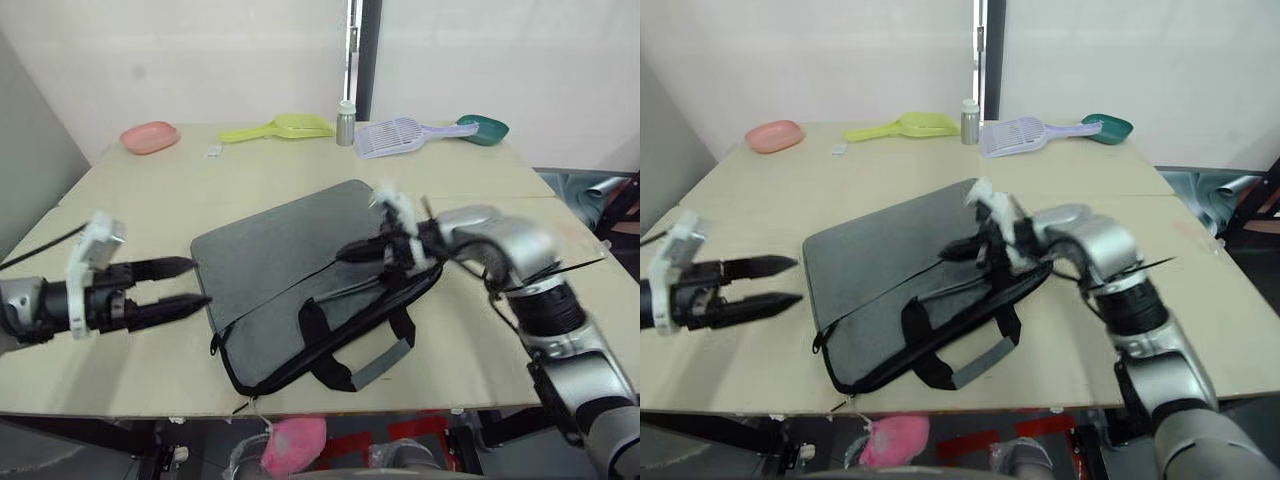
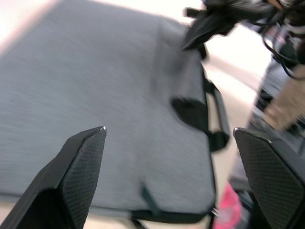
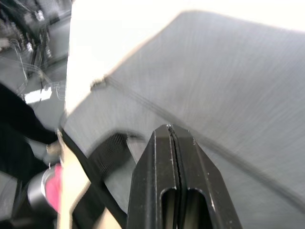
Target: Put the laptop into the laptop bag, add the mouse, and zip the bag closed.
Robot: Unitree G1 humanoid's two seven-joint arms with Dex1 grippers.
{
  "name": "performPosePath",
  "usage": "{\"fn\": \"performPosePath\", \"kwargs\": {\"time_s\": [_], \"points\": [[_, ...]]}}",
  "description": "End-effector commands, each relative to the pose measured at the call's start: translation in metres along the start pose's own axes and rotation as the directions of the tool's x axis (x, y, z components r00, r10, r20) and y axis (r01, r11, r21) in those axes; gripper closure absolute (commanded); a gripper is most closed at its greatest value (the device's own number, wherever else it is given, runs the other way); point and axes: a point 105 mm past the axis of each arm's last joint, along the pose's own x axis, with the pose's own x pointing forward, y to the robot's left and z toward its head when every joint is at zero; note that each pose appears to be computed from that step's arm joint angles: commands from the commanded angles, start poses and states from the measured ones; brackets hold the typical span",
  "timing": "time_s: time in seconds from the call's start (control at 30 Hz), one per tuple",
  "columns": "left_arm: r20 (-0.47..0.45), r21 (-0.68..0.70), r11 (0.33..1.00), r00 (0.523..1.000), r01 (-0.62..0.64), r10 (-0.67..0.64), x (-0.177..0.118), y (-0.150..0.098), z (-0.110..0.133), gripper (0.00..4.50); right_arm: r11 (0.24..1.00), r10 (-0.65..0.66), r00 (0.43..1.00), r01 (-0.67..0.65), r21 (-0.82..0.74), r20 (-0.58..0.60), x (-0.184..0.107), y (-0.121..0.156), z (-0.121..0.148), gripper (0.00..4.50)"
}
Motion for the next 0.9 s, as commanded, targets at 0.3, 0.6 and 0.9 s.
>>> {"fn": "performPosePath", "kwargs": {"time_s": [0.3,0.6,0.9], "points": [[-0.071,-0.19,0.965,0.983,-0.18,0.17,-0.02,0.03,-0.033,0.0,0.919,-0.393,0.919,0.393,0.003,0.017,-0.129,-0.048,-0.004,2.98],[-0.06,-0.45,0.884,0.992,-0.127,0.111,0.022,0.012,-0.065,0.0,0.85,-0.464,0.878,0.479,0.221,-0.12,-0.133,-0.101,-0.059,0.23],[-0.135,-0.539,0.835,0.99,-0.109,0.042,0.032,-0.009,-0.09,0.0,0.859,-0.412,0.895,0.443,0.256,-0.168,-0.12,-0.111,-0.084,0.23]]}}
